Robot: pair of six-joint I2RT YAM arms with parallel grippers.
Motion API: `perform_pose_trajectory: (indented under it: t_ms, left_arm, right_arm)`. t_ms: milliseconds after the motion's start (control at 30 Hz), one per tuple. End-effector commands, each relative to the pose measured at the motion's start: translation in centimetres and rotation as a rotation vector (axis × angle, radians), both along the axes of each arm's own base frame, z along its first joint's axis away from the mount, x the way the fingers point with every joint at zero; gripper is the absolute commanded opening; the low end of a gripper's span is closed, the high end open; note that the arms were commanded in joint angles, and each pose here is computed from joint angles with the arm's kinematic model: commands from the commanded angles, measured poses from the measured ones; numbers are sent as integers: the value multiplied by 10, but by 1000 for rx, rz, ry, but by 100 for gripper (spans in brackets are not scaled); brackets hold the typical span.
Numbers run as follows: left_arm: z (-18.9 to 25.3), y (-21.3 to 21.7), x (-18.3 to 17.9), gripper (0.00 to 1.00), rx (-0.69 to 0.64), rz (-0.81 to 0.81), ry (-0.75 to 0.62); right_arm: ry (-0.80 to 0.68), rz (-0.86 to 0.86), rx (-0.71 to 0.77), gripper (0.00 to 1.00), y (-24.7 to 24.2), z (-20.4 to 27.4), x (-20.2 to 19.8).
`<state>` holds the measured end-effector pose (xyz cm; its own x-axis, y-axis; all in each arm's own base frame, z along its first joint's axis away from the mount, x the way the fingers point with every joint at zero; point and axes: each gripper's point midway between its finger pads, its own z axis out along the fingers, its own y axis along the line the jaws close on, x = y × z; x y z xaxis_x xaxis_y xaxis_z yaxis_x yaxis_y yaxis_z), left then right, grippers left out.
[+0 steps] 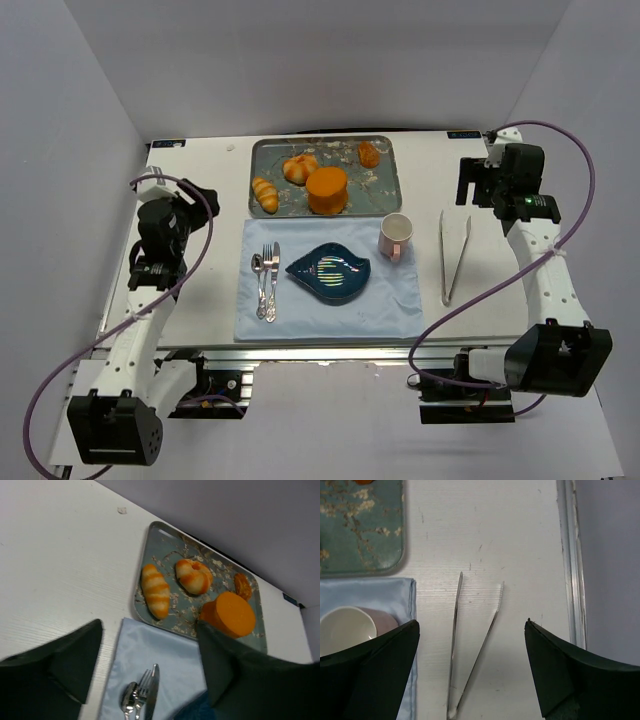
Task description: Place the bread
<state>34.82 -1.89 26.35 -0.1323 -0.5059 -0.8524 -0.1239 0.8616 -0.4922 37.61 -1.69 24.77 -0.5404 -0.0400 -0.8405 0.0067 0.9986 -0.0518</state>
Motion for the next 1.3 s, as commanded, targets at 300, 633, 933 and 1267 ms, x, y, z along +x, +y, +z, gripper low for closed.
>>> perform_pose_trajectory:
  t_ms: [300, 633, 933, 1267]
  left_arm:
    - [19, -39, 43, 38, -84, -195, -23]
    - [4, -64, 57, 77, -94, -278, 18]
    - [-13, -65, 52, 77, -77, -264, 64]
    - [-22, -65, 46, 77, -94, -239, 82]
  right_arm:
    - [91, 538, -202, 90, 58, -46, -23]
    - [170, 412, 33, 3, 38, -74, -6]
    - [397, 306, 178, 89, 27, -133, -30]
    - [601, 64, 209, 85, 10, -190, -61]
